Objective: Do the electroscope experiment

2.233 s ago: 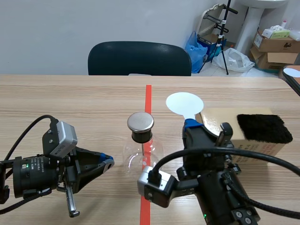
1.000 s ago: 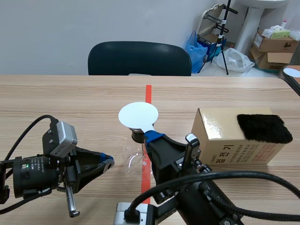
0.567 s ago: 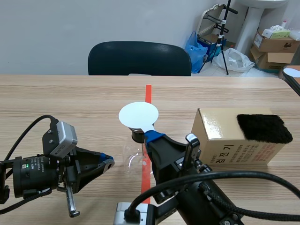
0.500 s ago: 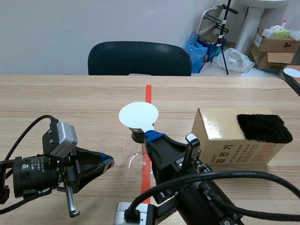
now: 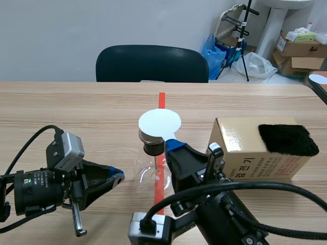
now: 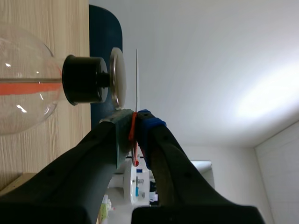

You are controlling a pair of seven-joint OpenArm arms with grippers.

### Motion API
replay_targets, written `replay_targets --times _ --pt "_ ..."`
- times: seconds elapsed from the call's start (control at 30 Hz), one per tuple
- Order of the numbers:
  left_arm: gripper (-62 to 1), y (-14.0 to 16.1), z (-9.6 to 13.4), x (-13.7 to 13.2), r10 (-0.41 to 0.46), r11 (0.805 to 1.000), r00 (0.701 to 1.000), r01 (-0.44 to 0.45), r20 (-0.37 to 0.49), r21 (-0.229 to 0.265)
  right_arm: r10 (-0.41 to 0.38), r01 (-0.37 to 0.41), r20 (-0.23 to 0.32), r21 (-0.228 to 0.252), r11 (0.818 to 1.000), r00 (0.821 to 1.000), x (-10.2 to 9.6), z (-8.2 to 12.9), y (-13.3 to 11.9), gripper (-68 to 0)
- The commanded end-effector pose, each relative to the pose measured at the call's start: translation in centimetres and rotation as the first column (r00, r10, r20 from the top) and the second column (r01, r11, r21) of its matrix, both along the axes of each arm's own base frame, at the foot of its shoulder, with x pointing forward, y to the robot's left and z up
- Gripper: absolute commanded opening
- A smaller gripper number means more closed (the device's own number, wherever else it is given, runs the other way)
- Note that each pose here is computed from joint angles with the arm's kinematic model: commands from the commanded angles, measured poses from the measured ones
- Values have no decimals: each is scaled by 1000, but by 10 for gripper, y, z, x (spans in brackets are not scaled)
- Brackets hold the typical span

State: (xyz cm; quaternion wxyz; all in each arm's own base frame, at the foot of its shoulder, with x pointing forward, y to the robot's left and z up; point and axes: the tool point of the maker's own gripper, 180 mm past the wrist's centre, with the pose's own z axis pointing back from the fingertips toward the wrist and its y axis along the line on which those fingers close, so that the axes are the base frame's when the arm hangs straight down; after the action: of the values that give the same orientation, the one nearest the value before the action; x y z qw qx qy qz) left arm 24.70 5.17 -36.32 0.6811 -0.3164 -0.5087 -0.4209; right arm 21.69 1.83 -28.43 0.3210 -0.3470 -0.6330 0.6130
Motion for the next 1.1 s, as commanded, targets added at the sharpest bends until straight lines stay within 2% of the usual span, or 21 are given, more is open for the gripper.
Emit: replay_targets --times 0.0,0.23,0.4,0.6,0.87,1.07 --pt "-575 -3 12 7 3 999 1000 -2 30 -35 -23 23 29 8 1000 999 6 8 -4 -665" --pt "-575 -3 12 7 3 999 1000 -2 30 -35 -159 159 26 18 987 987 17 8 -26 -665" --pt "-575 -3 12 7 3 999 1000 -2 30 -35 -257 257 23 25 966 966 24 9 -43 -665" --pt "-575 -3 12 7 3 999 1000 -2 30 -35 -338 338 20 31 941 941 28 9 -58 -665" --pt "-575 -3 12 7 3 999 1000 -2 30 -35 -399 398 18 35 917 917 31 9 -69 -665" --pt "-575 -3 12 7 3 999 1000 -2 30 -35 -408 407 17 35 913 913 31 9 -71 -665"
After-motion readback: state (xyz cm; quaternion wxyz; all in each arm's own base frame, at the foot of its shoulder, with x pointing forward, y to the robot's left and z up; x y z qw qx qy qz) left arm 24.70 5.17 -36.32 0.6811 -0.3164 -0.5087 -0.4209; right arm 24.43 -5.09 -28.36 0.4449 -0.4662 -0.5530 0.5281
